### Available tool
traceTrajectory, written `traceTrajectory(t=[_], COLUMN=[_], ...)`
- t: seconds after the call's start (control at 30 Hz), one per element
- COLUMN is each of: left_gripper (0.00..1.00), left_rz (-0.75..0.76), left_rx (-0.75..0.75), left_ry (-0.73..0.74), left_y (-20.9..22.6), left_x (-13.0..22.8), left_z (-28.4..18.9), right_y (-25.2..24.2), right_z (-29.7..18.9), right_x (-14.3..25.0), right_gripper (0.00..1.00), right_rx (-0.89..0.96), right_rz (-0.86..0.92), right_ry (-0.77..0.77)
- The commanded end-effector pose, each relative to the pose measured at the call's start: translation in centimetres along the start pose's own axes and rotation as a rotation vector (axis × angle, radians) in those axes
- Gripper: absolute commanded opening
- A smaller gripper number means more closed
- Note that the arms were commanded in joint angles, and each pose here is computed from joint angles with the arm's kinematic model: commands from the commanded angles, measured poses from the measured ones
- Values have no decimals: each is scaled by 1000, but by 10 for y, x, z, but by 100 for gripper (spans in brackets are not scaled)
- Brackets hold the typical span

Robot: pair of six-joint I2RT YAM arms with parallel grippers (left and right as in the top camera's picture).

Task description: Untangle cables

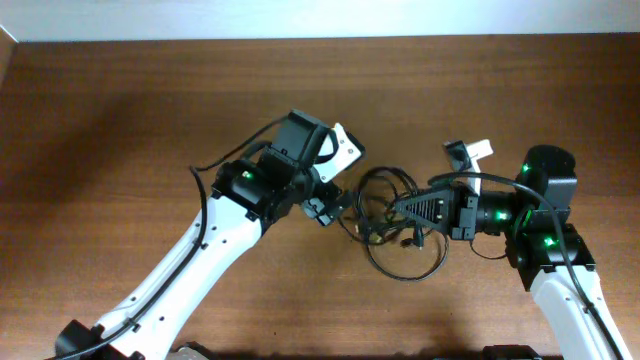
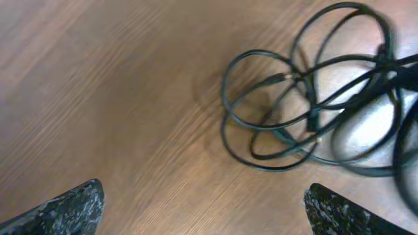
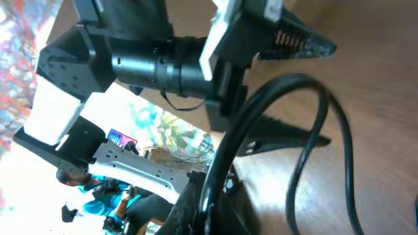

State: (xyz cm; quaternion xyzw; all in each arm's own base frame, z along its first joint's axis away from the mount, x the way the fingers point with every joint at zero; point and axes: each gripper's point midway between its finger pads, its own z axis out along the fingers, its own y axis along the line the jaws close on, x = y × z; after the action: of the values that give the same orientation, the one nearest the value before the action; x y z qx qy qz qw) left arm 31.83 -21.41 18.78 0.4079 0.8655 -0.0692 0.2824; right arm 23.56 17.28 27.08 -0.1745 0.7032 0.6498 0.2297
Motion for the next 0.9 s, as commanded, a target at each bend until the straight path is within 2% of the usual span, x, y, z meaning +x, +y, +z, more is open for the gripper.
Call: traceTrajectory(t=[0.0, 0.07, 0.2, 0.27, 0.33, 0.37, 0.4, 0.43, 0.47, 0.5, 0.7, 0.77, 0.87], left_gripper=[99, 99, 99, 99, 99, 99, 99, 99, 99, 99, 99, 99, 99], left_rz=[-48, -48, -51, -54, -56, -57, -58, -60, -61, -65, -83, -91, -89], left_rx=[-28, 5, 29, 76, 206, 215, 232, 247, 253, 258, 301, 341, 338], left_ry=[-26, -34, 2, 19, -17, -16, -16, -16, -6, 12, 102, 115, 105], left_y=[5, 0, -6, -14, -36, -38, -41, -44, -45, -47, -60, -68, -67], left_x=[-5, -6, 3, 8, 1, 1, 2, 2, 5, 11, 45, 53, 52], left_z=[-10, -10, -10, -11, -14, -14, -15, -15, -13, -9, 7, 10, 13], right_y=[8, 1, -33, -65, -106, -135, -149, -159, -170, -182, -185, -182, -178], right_z=[-1, -1, -6, -20, -51, -77, -92, -101, -110, -122, -125, -126, -119], right_x=[0, -3, -21, -40, -54, -42, -30, -16, 6, 34, 76, 91, 98], right_gripper=[4, 4, 6, 6, 9, 30, 70, 88, 95, 98, 99, 98, 98], right_rx=[-22, 16, 199, 359, 583, 756, 861, 939, 1036, 1155, 1248, 1286, 1274], right_rz=[-38, 4, 210, 355, 477, 615, 670, 717, 789, 874, 1012, 995, 787], right_ry=[9, -12, -149, -313, -535, -650, -688, -693, -674, -639, -531, -438, -210])
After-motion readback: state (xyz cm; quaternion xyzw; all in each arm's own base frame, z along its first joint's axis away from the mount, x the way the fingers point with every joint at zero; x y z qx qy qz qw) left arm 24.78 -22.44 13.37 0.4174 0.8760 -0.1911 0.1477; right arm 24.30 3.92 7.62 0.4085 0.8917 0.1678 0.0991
